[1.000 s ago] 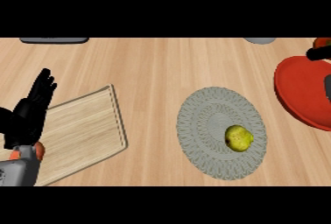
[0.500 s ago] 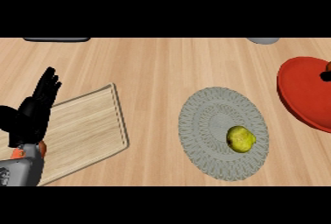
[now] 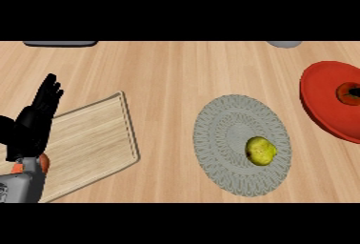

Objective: Pick the tomato from the placemat and place it in the bowl

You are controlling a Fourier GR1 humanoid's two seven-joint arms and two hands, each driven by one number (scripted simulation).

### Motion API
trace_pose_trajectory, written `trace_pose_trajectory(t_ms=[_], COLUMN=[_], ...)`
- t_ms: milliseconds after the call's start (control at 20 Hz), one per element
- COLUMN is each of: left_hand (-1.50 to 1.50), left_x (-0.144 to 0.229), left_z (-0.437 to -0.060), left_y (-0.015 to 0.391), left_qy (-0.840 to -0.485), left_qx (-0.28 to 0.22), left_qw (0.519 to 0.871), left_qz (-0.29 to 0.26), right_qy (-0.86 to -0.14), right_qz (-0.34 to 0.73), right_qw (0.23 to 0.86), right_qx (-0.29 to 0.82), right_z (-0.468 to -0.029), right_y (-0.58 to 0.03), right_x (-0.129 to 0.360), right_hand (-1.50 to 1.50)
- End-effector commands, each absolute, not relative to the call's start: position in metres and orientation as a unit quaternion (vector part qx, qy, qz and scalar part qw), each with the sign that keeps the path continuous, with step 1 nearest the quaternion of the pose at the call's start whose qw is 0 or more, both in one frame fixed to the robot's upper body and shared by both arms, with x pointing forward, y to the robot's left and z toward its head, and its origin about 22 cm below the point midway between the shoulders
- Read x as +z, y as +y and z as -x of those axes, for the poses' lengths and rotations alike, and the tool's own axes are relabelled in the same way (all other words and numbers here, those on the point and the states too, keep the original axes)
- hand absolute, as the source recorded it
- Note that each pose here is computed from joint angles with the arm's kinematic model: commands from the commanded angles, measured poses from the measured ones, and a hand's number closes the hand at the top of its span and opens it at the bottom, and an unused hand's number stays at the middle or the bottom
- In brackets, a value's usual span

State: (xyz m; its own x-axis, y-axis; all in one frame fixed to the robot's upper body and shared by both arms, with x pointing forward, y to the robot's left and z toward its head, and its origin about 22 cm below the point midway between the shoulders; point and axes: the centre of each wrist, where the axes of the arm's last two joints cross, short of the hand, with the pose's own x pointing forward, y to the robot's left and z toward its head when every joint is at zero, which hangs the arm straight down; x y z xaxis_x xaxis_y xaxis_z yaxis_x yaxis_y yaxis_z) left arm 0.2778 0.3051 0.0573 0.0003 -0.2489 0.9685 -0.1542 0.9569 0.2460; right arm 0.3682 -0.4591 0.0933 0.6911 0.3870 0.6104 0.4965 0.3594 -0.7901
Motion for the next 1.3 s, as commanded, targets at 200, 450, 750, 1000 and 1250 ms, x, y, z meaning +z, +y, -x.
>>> trace_pose_trajectory(t_ms=[200,450,750,1000,1250], left_hand=[0.00,0.00,0.00,0.00,0.00], left_x=[0.057,0.061,0.055,0.058,0.055], left_z=[-0.275,-0.278,-0.267,-0.257,-0.262], left_y=[0.309,0.308,0.329,0.301,0.320], left_qy=[-0.697,-0.697,-0.694,-0.697,-0.703], left_qx=[-0.025,-0.024,-0.023,-0.022,-0.028], left_qw=[0.700,0.699,0.702,0.700,0.695], left_qz=[-0.154,-0.156,-0.155,-0.153,-0.149], right_qy=[-0.556,-0.574,-0.585,-0.608,-0.635], right_qz=[0.503,0.471,0.447,0.406,0.402], right_qw=[0.608,0.596,0.611,0.604,0.583], right_qx=[-0.261,-0.305,-0.293,-0.317,-0.308], right_z=[-0.353,-0.292,-0.215,-0.147,-0.097], right_y=[-0.472,-0.520,-0.541,-0.543,-0.530], right_x=[0.105,0.092,0.084,0.070,0.067], right_hand=[-1.50,-1.50,-1.50,-1.50,-1.50])
